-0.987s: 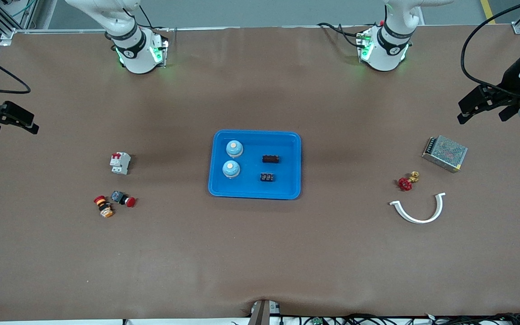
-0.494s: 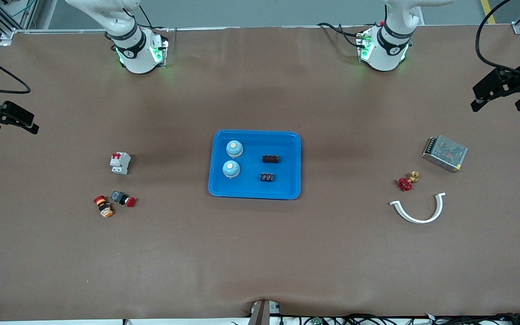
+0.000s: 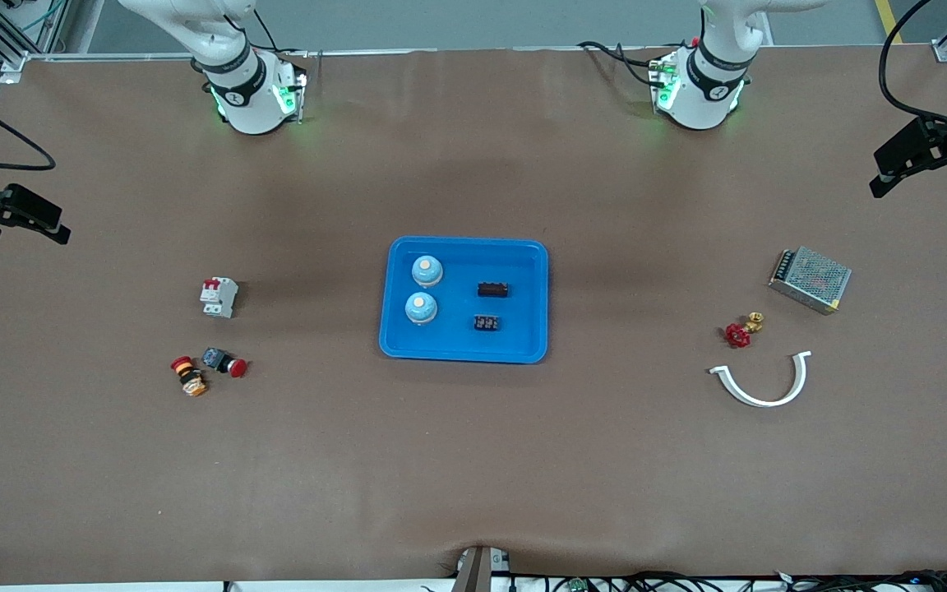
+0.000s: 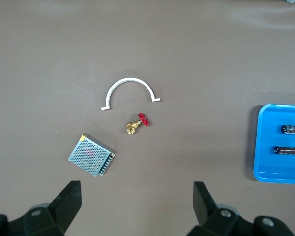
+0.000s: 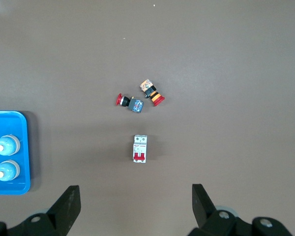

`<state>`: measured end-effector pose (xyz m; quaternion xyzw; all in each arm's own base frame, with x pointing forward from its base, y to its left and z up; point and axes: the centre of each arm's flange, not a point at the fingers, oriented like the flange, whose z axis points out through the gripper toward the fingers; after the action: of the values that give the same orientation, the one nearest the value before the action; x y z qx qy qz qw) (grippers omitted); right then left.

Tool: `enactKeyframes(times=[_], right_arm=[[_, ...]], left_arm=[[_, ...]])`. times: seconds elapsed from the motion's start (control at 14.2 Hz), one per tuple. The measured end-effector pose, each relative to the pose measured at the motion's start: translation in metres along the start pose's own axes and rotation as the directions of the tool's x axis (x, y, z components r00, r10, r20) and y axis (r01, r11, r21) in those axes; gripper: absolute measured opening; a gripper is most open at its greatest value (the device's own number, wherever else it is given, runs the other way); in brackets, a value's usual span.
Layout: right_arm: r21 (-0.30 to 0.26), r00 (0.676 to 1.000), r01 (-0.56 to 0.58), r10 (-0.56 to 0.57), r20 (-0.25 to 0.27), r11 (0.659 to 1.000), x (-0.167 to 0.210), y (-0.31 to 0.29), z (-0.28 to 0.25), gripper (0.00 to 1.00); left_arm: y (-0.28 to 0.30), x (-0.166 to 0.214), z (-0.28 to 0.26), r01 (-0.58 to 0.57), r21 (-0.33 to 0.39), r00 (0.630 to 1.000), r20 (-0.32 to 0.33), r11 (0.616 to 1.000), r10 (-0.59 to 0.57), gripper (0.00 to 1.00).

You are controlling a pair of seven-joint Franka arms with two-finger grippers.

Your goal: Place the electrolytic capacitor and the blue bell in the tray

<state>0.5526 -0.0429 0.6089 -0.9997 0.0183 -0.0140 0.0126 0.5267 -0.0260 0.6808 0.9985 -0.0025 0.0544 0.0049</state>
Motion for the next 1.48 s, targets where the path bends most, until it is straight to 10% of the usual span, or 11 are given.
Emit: enactKeyframes(times=[1.48], right_arm=[[0.0,1.0,0.001,-0.001,0.0,1.0,0.0,0.0,0.0,1.0]], left_arm=[[-0.002,-0.002,-0.008,0.004,0.001,1.0,0.022,1.0,-0.004,1.0]])
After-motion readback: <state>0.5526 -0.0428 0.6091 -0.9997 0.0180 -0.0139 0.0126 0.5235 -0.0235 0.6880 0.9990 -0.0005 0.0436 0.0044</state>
